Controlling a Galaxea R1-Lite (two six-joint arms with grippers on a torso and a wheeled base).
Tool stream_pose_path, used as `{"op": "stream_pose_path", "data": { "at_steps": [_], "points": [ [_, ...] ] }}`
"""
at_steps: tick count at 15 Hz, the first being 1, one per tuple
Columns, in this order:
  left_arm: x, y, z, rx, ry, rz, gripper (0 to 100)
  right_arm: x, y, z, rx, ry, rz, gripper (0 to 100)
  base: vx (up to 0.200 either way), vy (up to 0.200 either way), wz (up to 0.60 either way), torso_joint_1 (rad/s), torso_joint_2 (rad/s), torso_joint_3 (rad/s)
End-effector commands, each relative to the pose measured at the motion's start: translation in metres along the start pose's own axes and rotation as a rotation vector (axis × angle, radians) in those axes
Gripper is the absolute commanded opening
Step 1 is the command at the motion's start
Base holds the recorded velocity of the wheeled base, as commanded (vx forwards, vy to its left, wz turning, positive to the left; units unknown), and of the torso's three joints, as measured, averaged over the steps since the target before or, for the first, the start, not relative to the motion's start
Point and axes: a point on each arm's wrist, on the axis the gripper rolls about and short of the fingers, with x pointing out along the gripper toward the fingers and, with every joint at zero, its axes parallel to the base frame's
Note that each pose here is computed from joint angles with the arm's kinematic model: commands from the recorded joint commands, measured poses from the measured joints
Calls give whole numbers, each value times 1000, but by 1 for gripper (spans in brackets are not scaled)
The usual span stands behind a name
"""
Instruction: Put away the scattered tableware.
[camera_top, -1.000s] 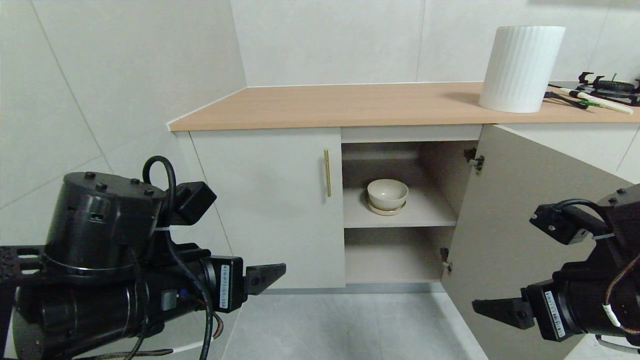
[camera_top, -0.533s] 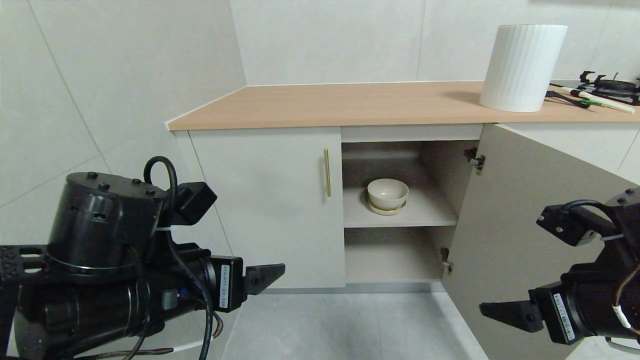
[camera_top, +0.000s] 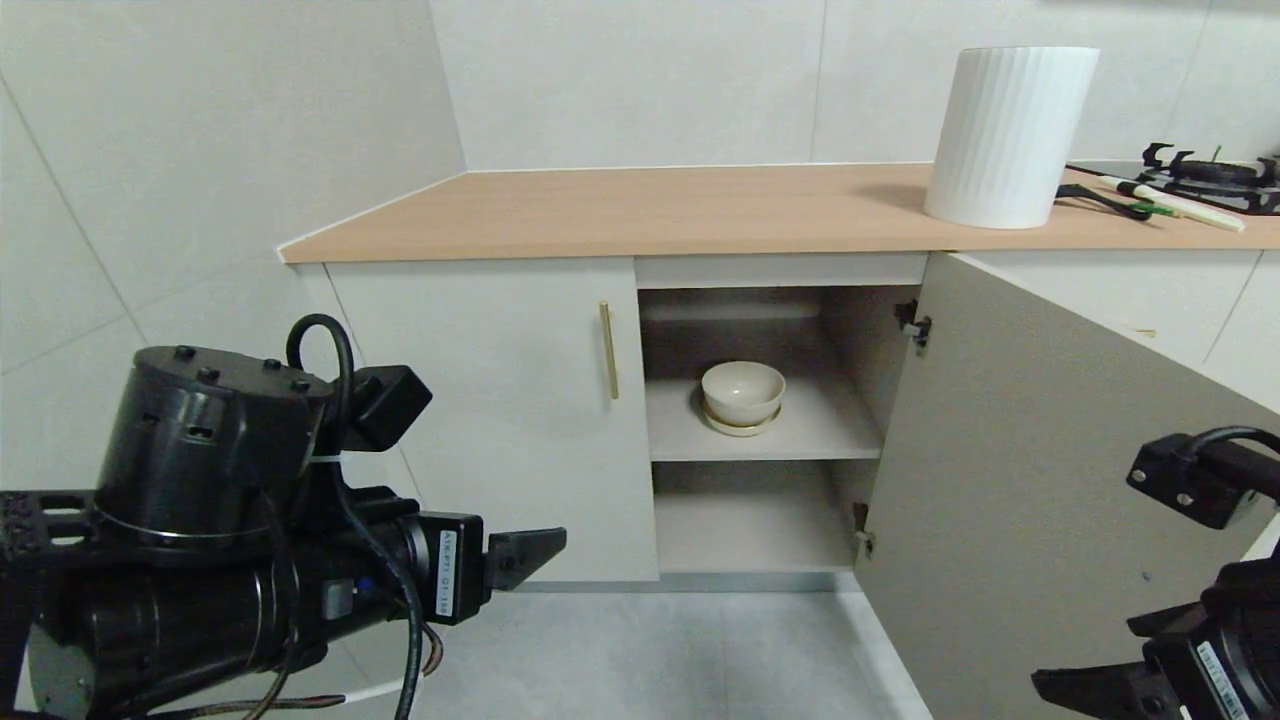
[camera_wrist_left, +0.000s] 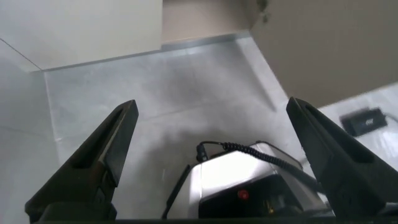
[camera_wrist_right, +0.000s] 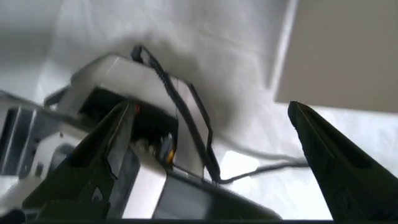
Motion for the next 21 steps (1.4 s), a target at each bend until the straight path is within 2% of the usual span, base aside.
{"op": "stream_pose_path", "data": {
  "at_steps": [1, 4, 7, 8, 11, 14, 17, 18, 21],
  "points": [
    [0, 0, 0, -1, -2, -1, 100, -7, -1, 1, -5, -8, -4, 100, 0, -200, 0, 2, 2, 2],
    [0, 0, -1, 0, 1, -2, 100, -23, -3, -3, -14, 58, -51, 100, 0, -67, 0, 1, -1, 1],
    [0, 0, -1, 0, 3, -1, 100, -46, -9, -4, 11, 24, -112, 100, 0, 0, 0, 0, 0, 0],
    [0, 0, -1, 0, 3, -1, 100, -61, -19, -4, 71, -7, -228, 100, 0, 0, 0, 0, 0, 0],
    [1, 0, -1, 0, 6, 0, 100, -67, -38, -1, 160, 0, -398, 100, 0, 0, 0, 0, 0, 0],
    [1, 0, -2, 1, 7, 0, 100, -63, -58, 3, 226, 33, -499, 100, 0, 0, 0, 0, 0, 0],
    [1, 0, -2, 1, 8, -1, 100, -52, -81, 14, 299, 17, -574, 100, 0, 0, 0, 0, 0, 0],
    [1, 0, -2, 1, 8, -1, 100, -52, -82, 14, 304, 18, -578, 100, 0, 0, 0, 0, 0, 0],
    [1, 0, -2, 1, 8, -1, 100, -25, -113, 27, 384, 62, -623, 100, 0, 0, 0, 0, 0, 0]
  ]
}}
